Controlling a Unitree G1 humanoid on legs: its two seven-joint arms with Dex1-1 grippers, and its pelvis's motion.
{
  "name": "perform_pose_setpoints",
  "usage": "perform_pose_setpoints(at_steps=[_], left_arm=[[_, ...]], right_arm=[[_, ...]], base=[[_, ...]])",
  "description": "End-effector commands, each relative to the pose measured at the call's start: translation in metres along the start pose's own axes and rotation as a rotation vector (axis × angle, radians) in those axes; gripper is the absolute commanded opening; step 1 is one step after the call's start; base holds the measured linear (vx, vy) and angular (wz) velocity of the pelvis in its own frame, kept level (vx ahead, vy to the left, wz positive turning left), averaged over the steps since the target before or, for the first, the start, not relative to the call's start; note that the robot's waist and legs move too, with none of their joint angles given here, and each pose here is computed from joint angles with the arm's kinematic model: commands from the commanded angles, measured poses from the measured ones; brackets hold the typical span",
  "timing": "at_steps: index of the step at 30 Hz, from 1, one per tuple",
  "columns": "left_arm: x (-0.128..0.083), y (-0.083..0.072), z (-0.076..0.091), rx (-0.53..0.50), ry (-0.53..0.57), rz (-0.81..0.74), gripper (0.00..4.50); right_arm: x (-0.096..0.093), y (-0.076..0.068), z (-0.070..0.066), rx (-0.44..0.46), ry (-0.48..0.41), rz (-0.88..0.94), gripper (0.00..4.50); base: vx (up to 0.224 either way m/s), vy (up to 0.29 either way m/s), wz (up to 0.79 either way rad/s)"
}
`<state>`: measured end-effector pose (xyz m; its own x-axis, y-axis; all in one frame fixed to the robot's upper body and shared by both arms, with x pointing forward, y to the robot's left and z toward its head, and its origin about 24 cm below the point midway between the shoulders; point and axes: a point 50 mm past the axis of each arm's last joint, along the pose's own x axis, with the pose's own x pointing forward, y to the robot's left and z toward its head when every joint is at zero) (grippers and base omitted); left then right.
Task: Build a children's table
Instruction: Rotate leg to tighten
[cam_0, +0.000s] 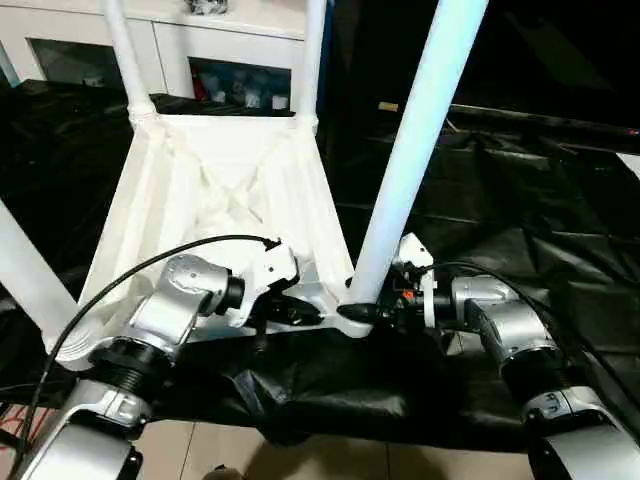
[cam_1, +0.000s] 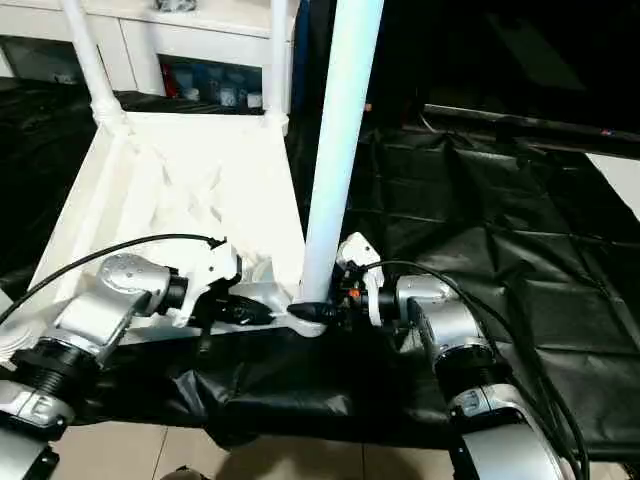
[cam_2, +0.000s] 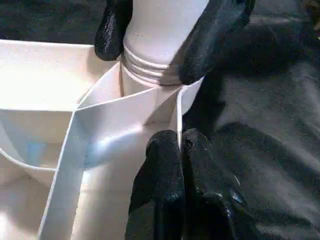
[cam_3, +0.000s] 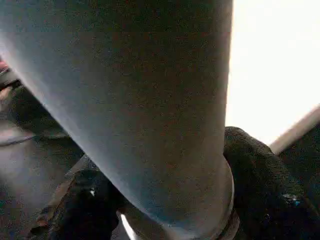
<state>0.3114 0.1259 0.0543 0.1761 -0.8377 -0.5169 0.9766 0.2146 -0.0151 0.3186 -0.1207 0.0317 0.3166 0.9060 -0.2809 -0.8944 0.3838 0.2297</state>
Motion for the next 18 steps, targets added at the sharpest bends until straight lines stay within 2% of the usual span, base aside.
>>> perform_pose_setpoints(at_steps=[1,6,11,12,16,18], left_arm=[[0.013,0.004,0.017,0.011,-0.067,0.062,0.0],[0.027,0.011,0.025,-0.024,-0.074,0.203,0.0],[0.042,0.013,0.036,-0.05,-0.094,0.284,0.0],[0.047,0.011,0.039,-0.05,-0.099,0.285,0.0],[0.055,0.004,0.043,-0.038,-0.117,0.245,0.0],[0.054,0.002,0.043,-0.024,-0.122,0.219,0.0]], right_arm=[[0.014,-0.001,-0.007,0.033,0.036,-0.087,2.64],[0.029,-0.009,-0.016,0.083,0.088,-0.326,2.63],[0.046,-0.008,-0.011,0.109,0.069,-0.453,2.62],[0.05,-0.007,-0.009,0.1,0.057,-0.461,3.17],[0.056,-0.005,-0.004,0.11,0.03,-0.428,3.48],[0.054,-0.005,-0.002,0.069,0.031,-0.392,3.68]], base=[[0.0,0.0,0.0],[0.0,0.0,0.0],[0.0,0.0,0.0],[0.0,0.0,0.0],[0.0,0.0,0.0],[0.0,0.0,0.0]])
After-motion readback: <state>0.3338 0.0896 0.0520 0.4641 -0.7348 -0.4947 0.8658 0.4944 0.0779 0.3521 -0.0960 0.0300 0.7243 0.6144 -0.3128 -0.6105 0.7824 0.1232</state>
